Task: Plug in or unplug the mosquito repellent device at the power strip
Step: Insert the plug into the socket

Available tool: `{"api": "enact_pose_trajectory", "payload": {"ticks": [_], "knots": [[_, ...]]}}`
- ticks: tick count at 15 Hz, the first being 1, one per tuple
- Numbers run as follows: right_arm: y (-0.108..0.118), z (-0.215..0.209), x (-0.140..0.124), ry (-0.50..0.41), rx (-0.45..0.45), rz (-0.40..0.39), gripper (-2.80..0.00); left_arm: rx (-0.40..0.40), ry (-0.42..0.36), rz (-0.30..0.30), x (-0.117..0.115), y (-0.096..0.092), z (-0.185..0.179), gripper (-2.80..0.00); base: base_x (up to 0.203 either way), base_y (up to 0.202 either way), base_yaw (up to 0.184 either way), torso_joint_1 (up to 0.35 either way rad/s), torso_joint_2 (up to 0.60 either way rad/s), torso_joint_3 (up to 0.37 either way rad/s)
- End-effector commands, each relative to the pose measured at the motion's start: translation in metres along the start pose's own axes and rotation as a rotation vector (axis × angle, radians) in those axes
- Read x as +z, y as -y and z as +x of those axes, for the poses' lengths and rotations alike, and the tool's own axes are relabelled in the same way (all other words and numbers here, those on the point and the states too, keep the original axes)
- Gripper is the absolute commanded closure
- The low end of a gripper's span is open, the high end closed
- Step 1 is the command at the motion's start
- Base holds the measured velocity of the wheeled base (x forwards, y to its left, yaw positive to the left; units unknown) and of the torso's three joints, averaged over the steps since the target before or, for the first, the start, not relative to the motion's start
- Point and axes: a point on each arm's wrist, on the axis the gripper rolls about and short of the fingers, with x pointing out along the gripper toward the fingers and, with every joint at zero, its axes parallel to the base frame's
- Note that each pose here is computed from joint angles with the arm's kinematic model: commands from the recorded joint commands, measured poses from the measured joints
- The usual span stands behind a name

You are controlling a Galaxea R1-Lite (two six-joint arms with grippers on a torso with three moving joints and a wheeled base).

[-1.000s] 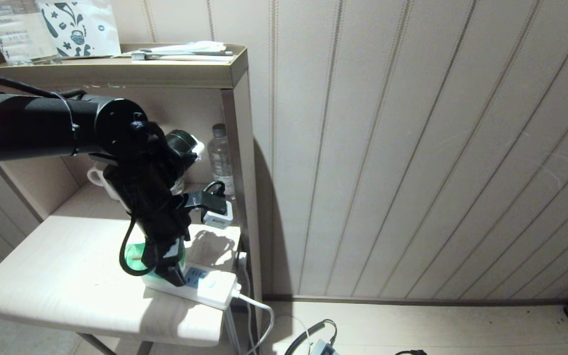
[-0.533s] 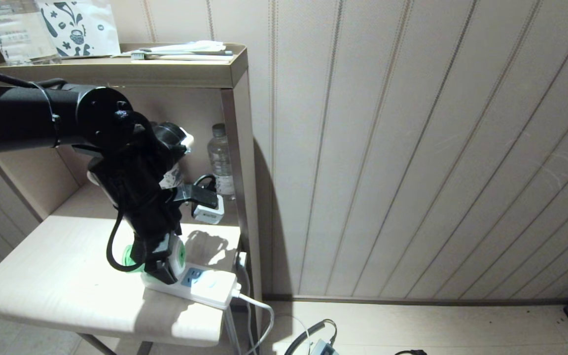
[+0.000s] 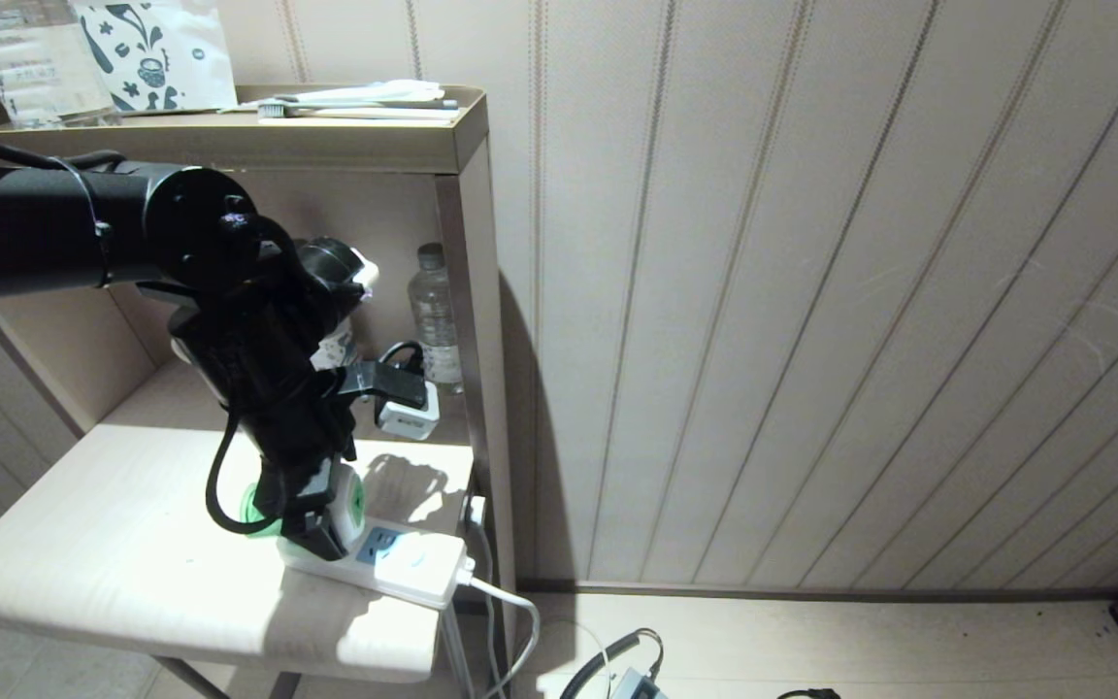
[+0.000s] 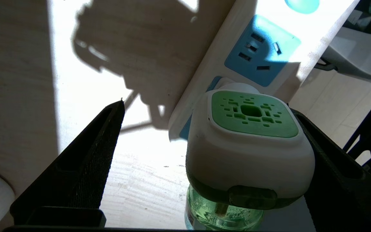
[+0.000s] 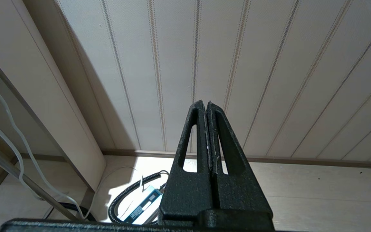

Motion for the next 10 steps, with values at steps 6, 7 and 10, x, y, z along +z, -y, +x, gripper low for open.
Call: {"api": "enact_pose_trajectory", "payload": {"ticks": [6, 7, 10], "knots": [[0.000, 0.000, 0.000, -0.001, 0.000, 0.000, 0.00, -0.011, -0.003, 0.005, -0.001, 0.002, -0.001, -2.80, 0.000, 0.000, 0.000, 0.000, 0.00, 0.000], [0.000, 0.000, 0.000, -0.001, 0.001, 0.000, 0.00, -0.007, 0.001, 0.002, -0.002, 0.002, -0.001, -2.80, 0.000, 0.000, 0.000, 0.000, 0.00, 0.000], [0.000, 0.000, 0.000, -0.001, 0.001, 0.000, 0.00, 0.042, 0.042, -0.010, -0.003, 0.000, -0.012, -2.80, 0.000, 0.000, 0.000, 0.000, 0.00, 0.000]]}}
